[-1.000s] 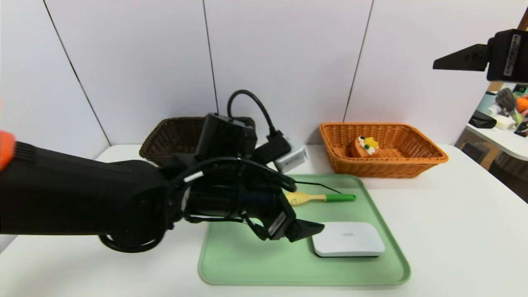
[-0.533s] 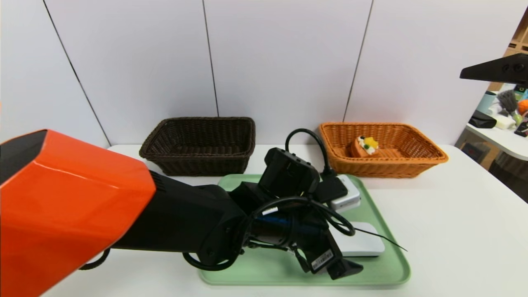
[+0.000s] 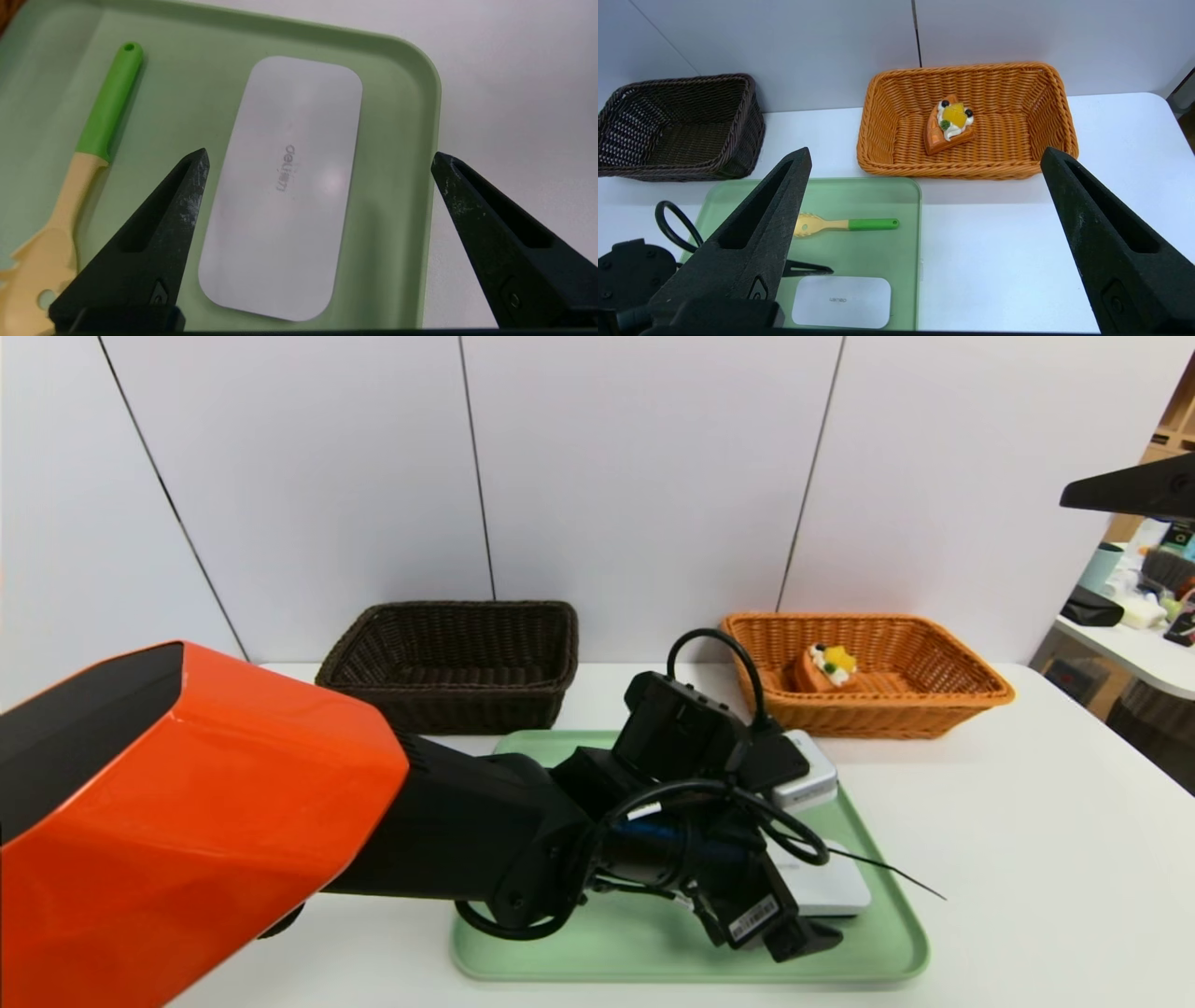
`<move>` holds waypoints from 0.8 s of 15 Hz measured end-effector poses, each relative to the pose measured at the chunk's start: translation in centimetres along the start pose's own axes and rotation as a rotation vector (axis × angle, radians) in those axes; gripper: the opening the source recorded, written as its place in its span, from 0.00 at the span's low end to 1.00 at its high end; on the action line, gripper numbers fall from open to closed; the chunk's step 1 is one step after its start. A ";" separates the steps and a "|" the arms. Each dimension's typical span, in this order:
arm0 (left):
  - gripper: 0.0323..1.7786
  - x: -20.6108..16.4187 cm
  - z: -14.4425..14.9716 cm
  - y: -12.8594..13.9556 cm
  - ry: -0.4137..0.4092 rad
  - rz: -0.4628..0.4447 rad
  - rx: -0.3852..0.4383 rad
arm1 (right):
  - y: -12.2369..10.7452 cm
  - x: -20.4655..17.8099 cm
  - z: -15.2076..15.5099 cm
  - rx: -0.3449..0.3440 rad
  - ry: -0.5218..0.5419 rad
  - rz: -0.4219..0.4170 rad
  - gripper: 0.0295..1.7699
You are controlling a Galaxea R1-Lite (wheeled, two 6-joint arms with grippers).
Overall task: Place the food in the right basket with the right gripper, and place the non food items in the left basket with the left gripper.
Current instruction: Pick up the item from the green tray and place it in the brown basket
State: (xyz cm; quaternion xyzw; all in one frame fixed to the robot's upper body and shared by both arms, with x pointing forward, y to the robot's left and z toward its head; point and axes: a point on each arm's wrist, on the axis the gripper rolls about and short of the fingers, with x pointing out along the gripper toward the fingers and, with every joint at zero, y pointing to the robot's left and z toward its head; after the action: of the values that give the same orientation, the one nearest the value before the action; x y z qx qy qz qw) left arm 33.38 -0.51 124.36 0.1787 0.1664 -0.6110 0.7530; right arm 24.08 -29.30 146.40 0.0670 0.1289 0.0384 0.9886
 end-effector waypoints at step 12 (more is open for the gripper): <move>0.95 2.4 -1.8 1.0 0.059 -0.020 -0.049 | -0.2 -0.9 -0.2 0.005 -0.012 0.008 0.96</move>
State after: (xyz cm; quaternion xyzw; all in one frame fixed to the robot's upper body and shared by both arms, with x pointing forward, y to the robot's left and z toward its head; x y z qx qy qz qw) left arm 34.80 -1.55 121.70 0.1767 0.2052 -0.6088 0.7457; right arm 23.15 -29.54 146.42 0.0700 0.1228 0.0414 0.9891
